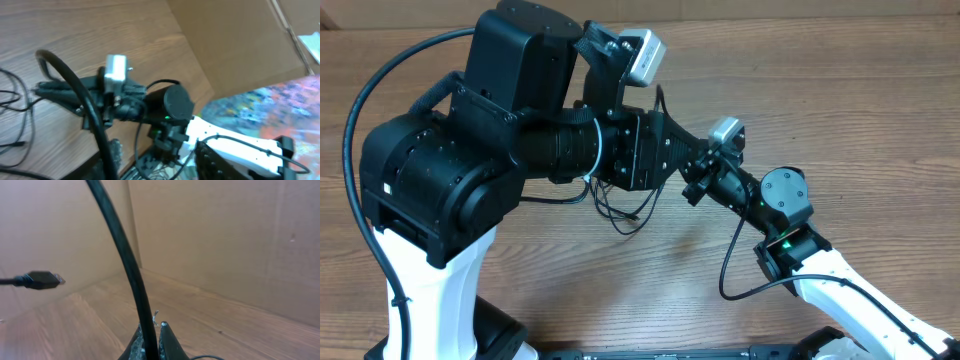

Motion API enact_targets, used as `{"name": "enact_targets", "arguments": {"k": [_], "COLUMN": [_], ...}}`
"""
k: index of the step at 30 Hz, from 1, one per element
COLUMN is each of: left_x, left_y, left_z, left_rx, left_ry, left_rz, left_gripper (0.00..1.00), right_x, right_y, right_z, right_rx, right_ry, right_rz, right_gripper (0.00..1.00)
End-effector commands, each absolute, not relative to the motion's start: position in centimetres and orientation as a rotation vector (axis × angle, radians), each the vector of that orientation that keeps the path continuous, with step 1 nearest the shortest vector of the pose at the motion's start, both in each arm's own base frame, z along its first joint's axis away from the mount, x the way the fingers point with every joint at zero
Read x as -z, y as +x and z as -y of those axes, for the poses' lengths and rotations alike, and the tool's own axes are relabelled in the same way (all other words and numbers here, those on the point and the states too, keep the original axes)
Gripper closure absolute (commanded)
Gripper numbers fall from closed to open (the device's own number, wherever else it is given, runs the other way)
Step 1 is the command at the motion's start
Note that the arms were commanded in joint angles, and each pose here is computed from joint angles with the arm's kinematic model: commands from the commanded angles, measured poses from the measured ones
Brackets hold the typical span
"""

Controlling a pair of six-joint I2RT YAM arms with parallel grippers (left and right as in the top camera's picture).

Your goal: Untangle cables

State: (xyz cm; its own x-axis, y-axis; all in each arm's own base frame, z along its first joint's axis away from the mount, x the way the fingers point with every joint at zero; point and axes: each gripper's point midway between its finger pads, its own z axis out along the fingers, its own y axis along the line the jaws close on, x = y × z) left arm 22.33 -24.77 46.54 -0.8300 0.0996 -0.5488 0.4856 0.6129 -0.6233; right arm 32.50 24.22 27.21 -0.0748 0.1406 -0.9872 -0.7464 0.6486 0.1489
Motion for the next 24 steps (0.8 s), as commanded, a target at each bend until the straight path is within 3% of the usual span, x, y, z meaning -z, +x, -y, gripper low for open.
{"name": "enact_targets", "arguments": {"k": [1,3,6,7,24], "left_x": [-45.8,-45.4,-45.2,-45.2,-44.6], "left_y": [23.4,23.8,24.4,24.5,26.5], "left_z": [24.0,23.5,23.0,22.9,20.8], "left_rx": [1.006,0.956,0.897,0.883,0.690], "left_ry": [0.419,0.394,0.385,0.378,0.281], "left_rz": [-2.388,-2.400,-2.392,-2.392,-2.377], "left_gripper": [0.44,0.35,0.02,0.00,0.00], "right_x": [-27.9,-28.0,-28.7,-29.0,-34.0], "right_y": [33.9,34.5,35.2,35.3,32.2], "right_z": [-22.4,-21.3,-19.3,-18.7,-9.1], "right_rx": [-0.744,-0.719,-0.678,-0.669,-0.851], "right_ry": [-0.487,-0.463,-0.422,-0.411,-0.112], "right_rz": [-1.468,-1.473,-1.465,-1.458,-1.529], "right_gripper": [0.96,0.96,0.96,0.96,0.96]}}
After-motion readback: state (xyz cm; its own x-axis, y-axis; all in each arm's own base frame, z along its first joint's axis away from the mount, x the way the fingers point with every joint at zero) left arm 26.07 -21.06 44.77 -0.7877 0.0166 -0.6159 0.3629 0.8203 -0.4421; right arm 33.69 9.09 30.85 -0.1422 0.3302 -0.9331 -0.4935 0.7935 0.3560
